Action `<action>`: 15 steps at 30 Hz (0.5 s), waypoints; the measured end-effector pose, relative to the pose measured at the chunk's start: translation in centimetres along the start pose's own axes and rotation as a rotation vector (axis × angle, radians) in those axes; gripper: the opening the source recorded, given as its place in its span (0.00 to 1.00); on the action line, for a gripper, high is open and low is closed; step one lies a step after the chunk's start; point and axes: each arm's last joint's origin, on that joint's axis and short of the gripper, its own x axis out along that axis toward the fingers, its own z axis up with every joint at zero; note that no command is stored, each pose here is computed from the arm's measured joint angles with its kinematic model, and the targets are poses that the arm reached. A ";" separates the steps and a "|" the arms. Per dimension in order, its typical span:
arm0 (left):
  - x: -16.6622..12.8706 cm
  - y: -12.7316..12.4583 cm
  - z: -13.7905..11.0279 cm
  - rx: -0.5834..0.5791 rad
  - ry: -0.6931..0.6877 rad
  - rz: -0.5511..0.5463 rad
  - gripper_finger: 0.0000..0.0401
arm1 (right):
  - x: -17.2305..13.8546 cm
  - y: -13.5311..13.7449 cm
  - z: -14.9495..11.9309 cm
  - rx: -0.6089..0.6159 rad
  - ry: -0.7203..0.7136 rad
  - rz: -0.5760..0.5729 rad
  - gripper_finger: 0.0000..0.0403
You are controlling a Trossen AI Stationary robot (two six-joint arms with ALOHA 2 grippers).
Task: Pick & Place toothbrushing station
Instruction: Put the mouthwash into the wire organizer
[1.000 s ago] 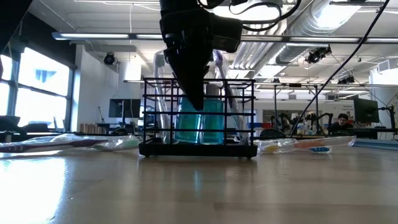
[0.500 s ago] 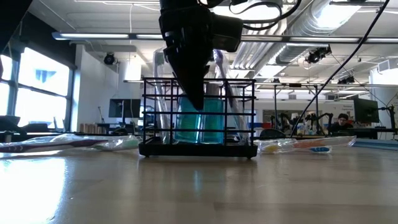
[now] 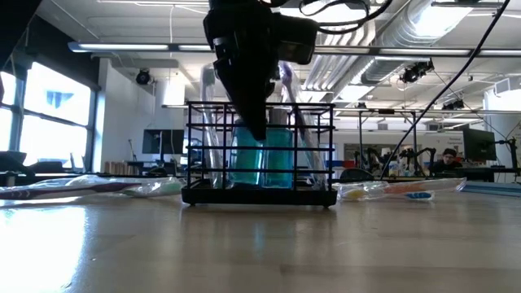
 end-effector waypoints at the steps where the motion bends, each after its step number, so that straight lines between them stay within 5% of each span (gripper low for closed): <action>1: -0.1 0.0 0.0 0.000 -0.005 -0.001 0.26 | 0.0 0.0 0.0 0.000 0.000 0.000 0.77; 15: -1.3 0.0 0.1 0.000 -0.035 0.002 0.47 | 0.0 0.0 0.0 0.000 0.003 0.000 0.77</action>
